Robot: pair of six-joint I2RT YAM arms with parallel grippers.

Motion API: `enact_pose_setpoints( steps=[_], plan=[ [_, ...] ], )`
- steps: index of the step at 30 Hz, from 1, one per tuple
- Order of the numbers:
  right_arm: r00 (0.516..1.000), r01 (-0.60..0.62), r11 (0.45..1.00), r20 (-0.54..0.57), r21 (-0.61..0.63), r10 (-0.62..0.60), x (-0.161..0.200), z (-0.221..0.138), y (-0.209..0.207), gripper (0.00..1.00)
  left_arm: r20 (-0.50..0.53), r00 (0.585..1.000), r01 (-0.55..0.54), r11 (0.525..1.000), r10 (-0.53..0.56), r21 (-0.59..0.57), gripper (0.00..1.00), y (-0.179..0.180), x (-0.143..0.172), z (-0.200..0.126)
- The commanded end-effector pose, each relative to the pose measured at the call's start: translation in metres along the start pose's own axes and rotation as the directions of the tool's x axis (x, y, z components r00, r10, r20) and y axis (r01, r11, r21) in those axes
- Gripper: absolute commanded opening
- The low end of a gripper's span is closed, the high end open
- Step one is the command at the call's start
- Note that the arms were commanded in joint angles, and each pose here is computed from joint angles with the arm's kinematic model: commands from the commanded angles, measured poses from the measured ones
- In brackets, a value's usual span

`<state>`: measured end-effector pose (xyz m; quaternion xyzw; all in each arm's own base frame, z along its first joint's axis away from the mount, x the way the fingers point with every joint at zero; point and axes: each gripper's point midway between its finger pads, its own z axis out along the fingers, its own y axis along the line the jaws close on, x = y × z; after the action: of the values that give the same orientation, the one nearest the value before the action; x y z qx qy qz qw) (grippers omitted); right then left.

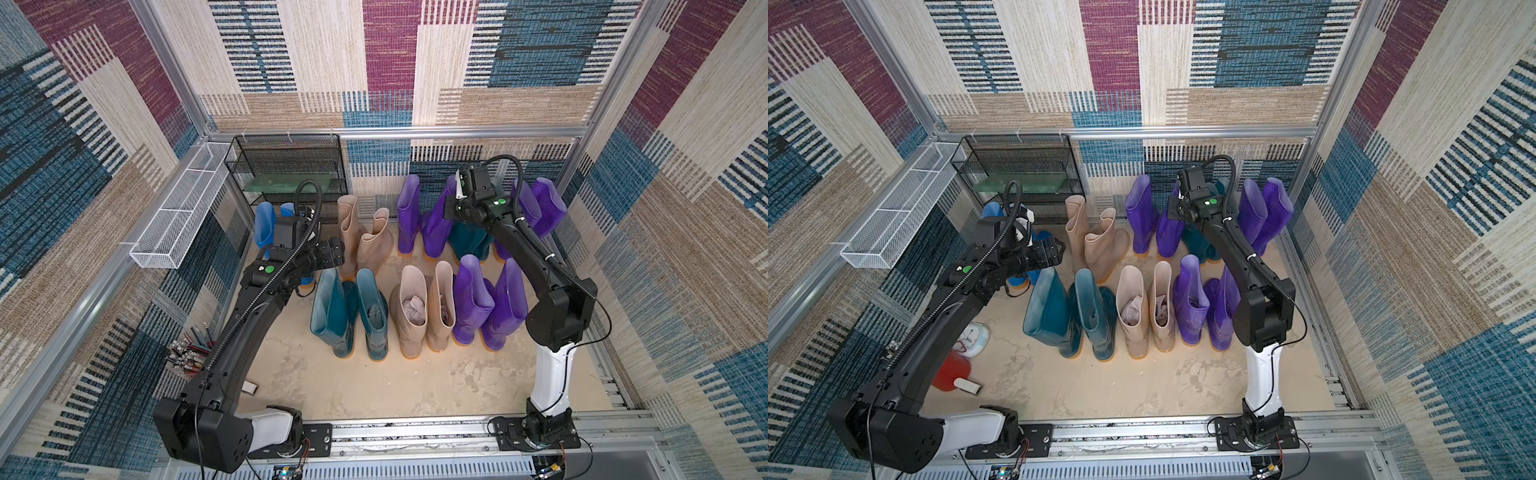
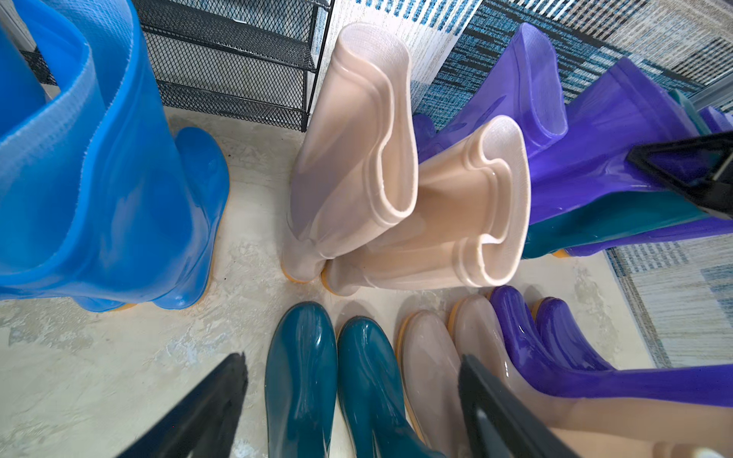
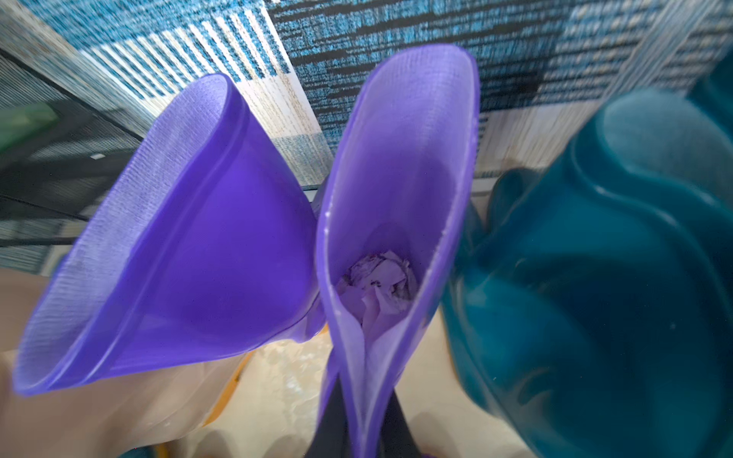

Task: Match and arrange rain boots in pairs
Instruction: Adjust the rain boot at the center of the board.

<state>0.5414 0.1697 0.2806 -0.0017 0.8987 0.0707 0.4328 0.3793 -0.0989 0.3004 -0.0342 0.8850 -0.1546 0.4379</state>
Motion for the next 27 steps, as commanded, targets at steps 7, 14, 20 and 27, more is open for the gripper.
enact_pose_setpoints(
  steps=[7,14,20,27],
  plan=[
    [0.980,0.200,0.941,-0.055,0.272,-0.192,0.026,0.008,-0.035,0.00,0.011,1.000,-0.005,0.999,0.005,0.034,0.84,-0.007,-0.005,0.003],
    [0.972,0.208,0.902,0.025,0.379,-0.234,-0.002,-0.013,-0.052,0.00,0.012,1.000,-0.009,0.999,0.009,0.034,0.85,-0.006,-0.003,0.000],
    [0.959,0.246,0.911,0.053,0.330,-0.278,-0.007,-0.009,-0.020,0.07,0.022,1.000,-0.014,0.999,0.013,0.041,0.84,-0.007,-0.003,-0.004],
    [0.952,0.299,0.919,-0.020,0.255,-0.304,0.025,0.006,0.012,0.21,0.044,0.999,-0.025,0.998,0.022,0.051,0.85,-0.008,-0.002,-0.013]
  ],
)
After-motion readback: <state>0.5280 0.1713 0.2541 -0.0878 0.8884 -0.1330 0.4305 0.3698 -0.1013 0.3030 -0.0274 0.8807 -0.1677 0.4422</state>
